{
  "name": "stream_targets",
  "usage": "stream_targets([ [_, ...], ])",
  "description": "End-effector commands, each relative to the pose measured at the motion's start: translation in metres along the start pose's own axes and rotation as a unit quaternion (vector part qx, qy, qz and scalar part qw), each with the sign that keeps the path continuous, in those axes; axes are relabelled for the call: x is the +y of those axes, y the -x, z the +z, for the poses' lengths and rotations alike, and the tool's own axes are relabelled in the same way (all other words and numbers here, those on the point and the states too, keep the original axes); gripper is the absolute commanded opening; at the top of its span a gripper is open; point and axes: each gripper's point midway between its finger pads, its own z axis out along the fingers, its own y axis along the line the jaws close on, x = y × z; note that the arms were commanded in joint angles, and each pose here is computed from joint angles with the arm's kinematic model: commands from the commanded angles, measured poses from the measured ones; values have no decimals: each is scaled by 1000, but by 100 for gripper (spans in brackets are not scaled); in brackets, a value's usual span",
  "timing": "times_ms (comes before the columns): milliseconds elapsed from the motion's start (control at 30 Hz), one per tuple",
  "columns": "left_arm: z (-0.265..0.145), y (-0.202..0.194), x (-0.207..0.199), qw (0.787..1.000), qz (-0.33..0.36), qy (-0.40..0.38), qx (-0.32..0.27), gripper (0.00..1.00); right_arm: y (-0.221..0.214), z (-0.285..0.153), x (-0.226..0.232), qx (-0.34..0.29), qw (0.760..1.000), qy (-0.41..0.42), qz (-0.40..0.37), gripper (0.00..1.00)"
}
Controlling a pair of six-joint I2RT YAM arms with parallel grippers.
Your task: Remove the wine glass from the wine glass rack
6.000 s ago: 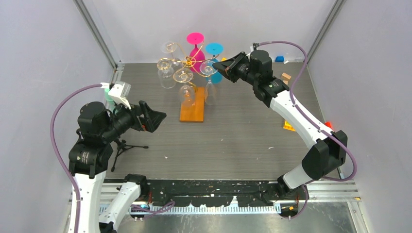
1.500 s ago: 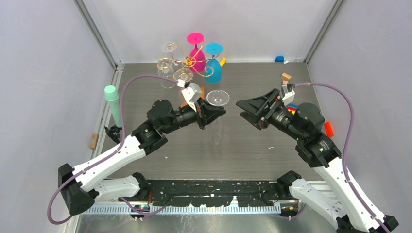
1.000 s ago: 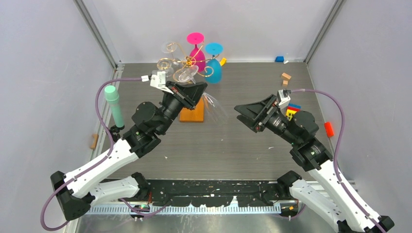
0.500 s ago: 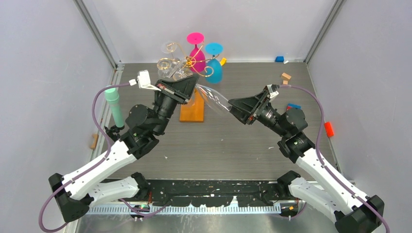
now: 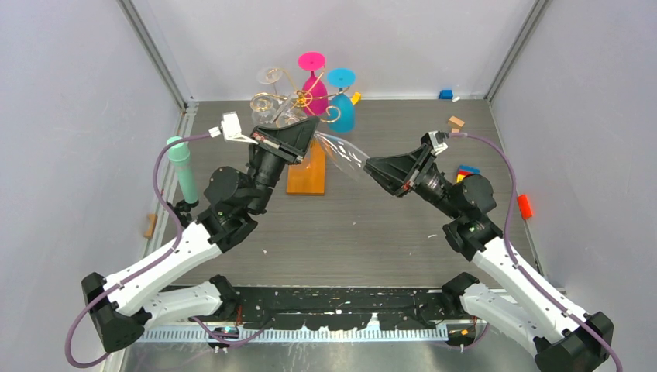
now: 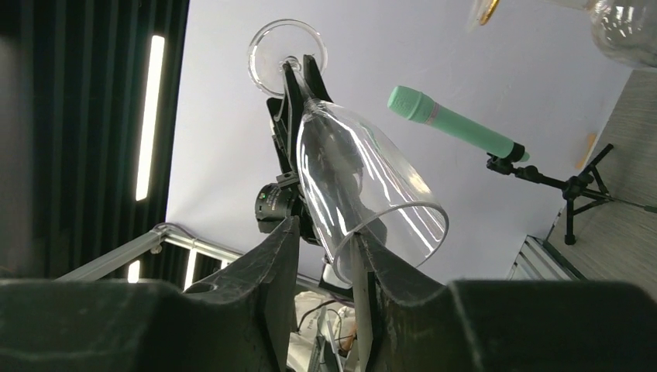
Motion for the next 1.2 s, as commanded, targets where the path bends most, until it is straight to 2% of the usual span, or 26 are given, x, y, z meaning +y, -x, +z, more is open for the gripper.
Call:
stream_targets([
  [0, 1, 19, -16, 998, -39, -29, -40, 0, -4, 1, 39, 10, 997, 71, -15, 35],
  [133, 1, 17, -16, 997, -48, -35, -42, 0, -6, 2, 51, 15, 995, 99, -13, 30],
  [200, 0, 14, -18, 997, -46, -44, -34, 1, -5, 4, 53, 15, 995, 102, -15, 13],
  [267, -3, 13, -25, 997, -31, -62, -25, 11, -4, 5, 55, 12, 995, 101, -19, 3],
  [333, -5, 10, -31, 997, -17, -76, -13, 24, -3, 6, 55, 7, 995, 95, -27, 1],
  [467, -12, 3, -33, 996, 6, -91, 11, 53, 2, 9, 58, -9, 996, 71, -61, 0],
  [500, -15, 1, -33, 995, 14, -92, 18, 62, 3, 10, 59, -13, 995, 62, -77, 0],
  [667, -32, -8, -31, 991, 59, -104, 60, 83, 12, 7, 62, -41, 989, 19, -141, 0],
  [767, -46, -15, -26, 985, 99, -111, 90, 88, 15, 3, 78, -54, 983, 16, -175, 0],
  [867, -61, -22, -17, 975, 149, -112, 124, 89, 22, -2, 78, -70, 973, -17, -218, 0],
  [900, -66, -24, -11, 970, 171, -108, 135, 89, 26, -5, 91, -85, 965, -14, -247, 0],
  [1000, -83, -29, 10, 955, 229, -80, 173, 89, 38, -18, 87, -108, 948, -83, -288, 0],
  [1033, -87, -28, 17, 949, 247, -70, 182, 89, 48, -26, 70, -120, 934, -136, -307, 0],
  [1067, -93, -29, 26, 942, 266, -56, 197, 89, 53, -31, 77, -131, 926, -150, -320, 0],
  [1100, -97, -29, 32, 935, 283, -48, 207, 89, 67, -44, 60, -153, 905, -209, -336, 0],
  [1133, -102, -30, 38, 928, 299, -39, 220, 89, 82, -54, 64, -185, 885, -238, -356, 0],
  [1167, -106, -31, 45, 920, 313, -32, 231, 90, 85, -68, 48, -183, 869, -288, -357, 0],
])
